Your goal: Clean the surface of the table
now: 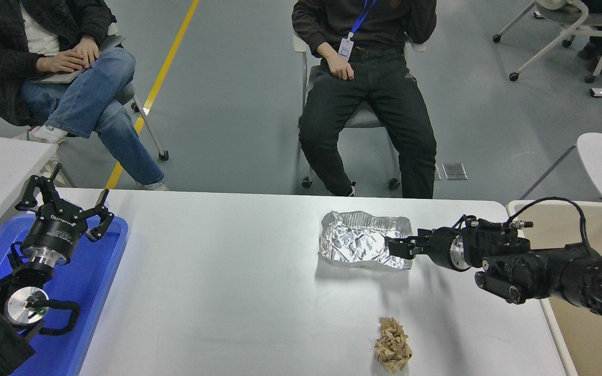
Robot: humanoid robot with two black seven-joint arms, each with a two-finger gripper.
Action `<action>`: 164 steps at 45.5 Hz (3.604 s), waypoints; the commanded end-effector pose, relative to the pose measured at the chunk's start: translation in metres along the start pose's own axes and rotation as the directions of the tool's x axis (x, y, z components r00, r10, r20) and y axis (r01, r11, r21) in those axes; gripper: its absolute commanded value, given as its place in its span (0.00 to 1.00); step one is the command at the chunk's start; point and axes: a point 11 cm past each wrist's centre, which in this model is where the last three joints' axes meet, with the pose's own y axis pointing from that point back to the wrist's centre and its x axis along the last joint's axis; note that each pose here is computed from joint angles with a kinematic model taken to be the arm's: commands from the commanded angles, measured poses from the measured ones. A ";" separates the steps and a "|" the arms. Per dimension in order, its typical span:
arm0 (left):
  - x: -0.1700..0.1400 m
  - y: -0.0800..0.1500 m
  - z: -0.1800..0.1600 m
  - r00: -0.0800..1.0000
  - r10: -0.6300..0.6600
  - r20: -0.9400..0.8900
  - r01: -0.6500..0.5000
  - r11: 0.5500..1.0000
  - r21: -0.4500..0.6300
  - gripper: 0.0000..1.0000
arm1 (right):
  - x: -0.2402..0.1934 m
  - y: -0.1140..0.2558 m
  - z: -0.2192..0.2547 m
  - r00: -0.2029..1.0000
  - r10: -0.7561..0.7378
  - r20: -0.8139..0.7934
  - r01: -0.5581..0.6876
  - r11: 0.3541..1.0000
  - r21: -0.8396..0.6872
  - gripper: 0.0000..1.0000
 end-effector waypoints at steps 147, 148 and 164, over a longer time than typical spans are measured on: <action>0.000 0.000 0.000 1.000 0.000 -0.001 0.000 1.000 -0.001 1.00 | 0.224 0.138 0.037 0.972 0.112 0.207 -0.130 0.989 0.072 0.00; 0.000 0.000 0.000 1.000 0.000 -0.001 0.000 1.000 -0.001 1.00 | 0.225 0.139 0.037 0.972 0.115 0.206 -0.133 0.988 0.073 0.00; 0.000 0.000 0.000 1.000 0.000 0.001 0.000 1.000 0.000 1.00 | 0.238 0.174 0.082 0.943 0.197 0.267 -0.194 0.980 -0.039 0.00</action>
